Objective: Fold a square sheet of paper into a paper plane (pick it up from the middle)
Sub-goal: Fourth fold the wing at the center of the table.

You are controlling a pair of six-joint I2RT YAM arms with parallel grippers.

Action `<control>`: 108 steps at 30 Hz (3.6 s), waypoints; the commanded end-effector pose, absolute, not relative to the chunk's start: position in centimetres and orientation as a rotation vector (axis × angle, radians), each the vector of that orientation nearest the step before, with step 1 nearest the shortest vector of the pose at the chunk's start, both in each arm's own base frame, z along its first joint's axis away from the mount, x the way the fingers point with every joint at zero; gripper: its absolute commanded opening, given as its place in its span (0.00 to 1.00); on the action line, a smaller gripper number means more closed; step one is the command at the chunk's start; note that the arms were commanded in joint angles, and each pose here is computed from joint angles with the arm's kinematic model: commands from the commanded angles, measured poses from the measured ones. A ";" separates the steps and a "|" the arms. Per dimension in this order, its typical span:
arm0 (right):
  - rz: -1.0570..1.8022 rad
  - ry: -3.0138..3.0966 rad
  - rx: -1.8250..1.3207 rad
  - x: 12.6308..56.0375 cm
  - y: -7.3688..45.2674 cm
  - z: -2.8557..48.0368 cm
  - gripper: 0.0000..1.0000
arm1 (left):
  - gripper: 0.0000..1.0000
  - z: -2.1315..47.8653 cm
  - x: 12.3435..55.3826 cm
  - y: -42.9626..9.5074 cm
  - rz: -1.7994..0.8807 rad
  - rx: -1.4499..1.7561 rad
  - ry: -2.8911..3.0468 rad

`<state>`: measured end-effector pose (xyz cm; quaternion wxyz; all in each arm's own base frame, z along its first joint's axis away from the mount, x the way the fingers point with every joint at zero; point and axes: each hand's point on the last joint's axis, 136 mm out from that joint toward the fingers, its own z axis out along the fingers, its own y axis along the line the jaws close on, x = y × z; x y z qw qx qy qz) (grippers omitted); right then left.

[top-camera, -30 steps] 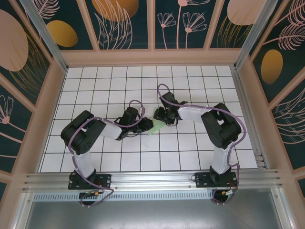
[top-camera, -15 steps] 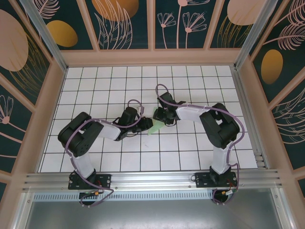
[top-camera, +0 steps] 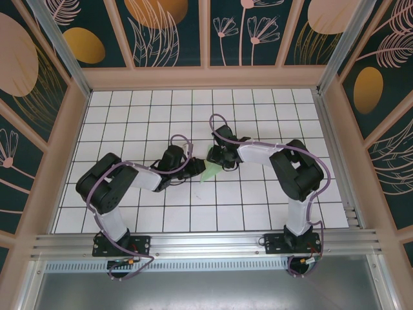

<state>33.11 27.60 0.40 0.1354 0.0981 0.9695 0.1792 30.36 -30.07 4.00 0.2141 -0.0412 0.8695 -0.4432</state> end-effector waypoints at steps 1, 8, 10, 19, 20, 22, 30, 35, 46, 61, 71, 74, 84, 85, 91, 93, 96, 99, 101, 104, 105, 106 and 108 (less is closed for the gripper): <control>-0.070 3.155 0.327 24.5 18.9 -11.7 0.50 | 0.16 4.4 30.9 -31.0 -1.271 -0.091 2.402; -0.060 3.157 0.328 24.4 19.0 -11.8 0.50 | 0.15 4.0 31.0 -31.4 -1.285 -0.074 2.414; -0.060 3.159 0.330 24.4 18.9 -11.8 0.50 | 0.15 3.7 31.0 -31.4 -1.278 -0.076 2.424; -0.057 3.161 0.333 24.3 19.0 -11.8 0.50 | 0.12 1.7 31.0 -30.4 -1.177 -0.109 2.488; -0.055 3.160 0.332 24.4 19.0 -11.8 0.50 | 0.12 1.6 31.1 -30.3 -1.164 -0.111 2.492; -0.056 3.160 0.333 24.4 19.0 -11.8 0.50 | 0.12 1.5 31.0 -30.3 -1.163 -0.110 2.497; -0.038 3.162 0.337 24.4 19.3 -11.7 0.50 | 0.10 0.5 30.7 -30.0 -1.133 -0.118 2.530; 0.006 3.149 0.333 24.9 19.9 -10.9 0.50 | 0.08 -0.5 30.3 -29.6 -1.107 -0.132 2.562; 0.383 2.925 0.244 31.3 25.4 -0.9 0.51 | 0.06 -3.0 28.9 -27.9 -1.017 -0.176 2.640; 0.941 2.612 -0.026 31.5 29.7 7.9 0.34 | 0.04 -3.8 28.8 -27.5 -0.989 -0.209 2.657; 0.952 2.637 0.010 32.1 29.1 5.5 0.08 | 0.03 -3.9 28.7 -27.4 -0.991 -0.226 2.663; 0.959 2.652 0.013 31.9 29.0 4.7 0.07 | 0.03 -4.0 28.7 -27.3 -0.987 -0.236 2.666; 1.038 2.660 -0.029 31.6 29.9 3.8 0.07 | 0.02 -4.1 28.6 -27.3 -0.989 -0.240 2.671; 1.043 2.658 -0.033 31.6 29.9 3.8 0.07 | 0.02 -4.1 28.6 -27.3 -0.988 -0.240 2.673; 1.032 2.686 -0.023 31.6 29.7 2.9 0.07 | 0.02 -4.2 28.6 -27.3 -0.983 -0.249 2.674; 1.025 2.700 -0.017 31.5 29.6 2.4 0.07 | 0.02 -4.2 28.7 -27.2 -0.979 -0.251 2.676; 1.013 2.715 -0.009 31.5 29.5 1.7 0.07 | 0.02 -4.4 28.5 -27.1 -0.971 -0.257 2.683; 0.995 2.733 0.002 31.4 29.2 1.1 0.07 | 0.02 -4.3 28.6 -27.2 -0.974 -0.258 2.679; 0.981 2.743 0.011 31.3 29.0 0.8 0.06 | 0.02 -4.3 28.5 -27.1 -0.970 -0.261 2.683; 0.988 2.728 0.011 31.5 29.0 1.5 0.06 | 0.02 -4.3 28.5 -27.0 -0.968 -0.261 2.683; 1.004 2.706 0.001 31.7 29.2 2.2 0.06 | 0.01 -4.3 28.5 -27.0 -0.968 -0.260 2.683; 1.022 2.688 -0.010 31.8 29.4 3.0 0.06 | 0.02 -4.3 28.5 -27.1 -0.969 -0.257 2.682; 1.055 2.657 -0.039 32.0 29.9 4.2 0.06 | 0.01 -4.2 28.6 -27.1 -0.974 -0.257 2.681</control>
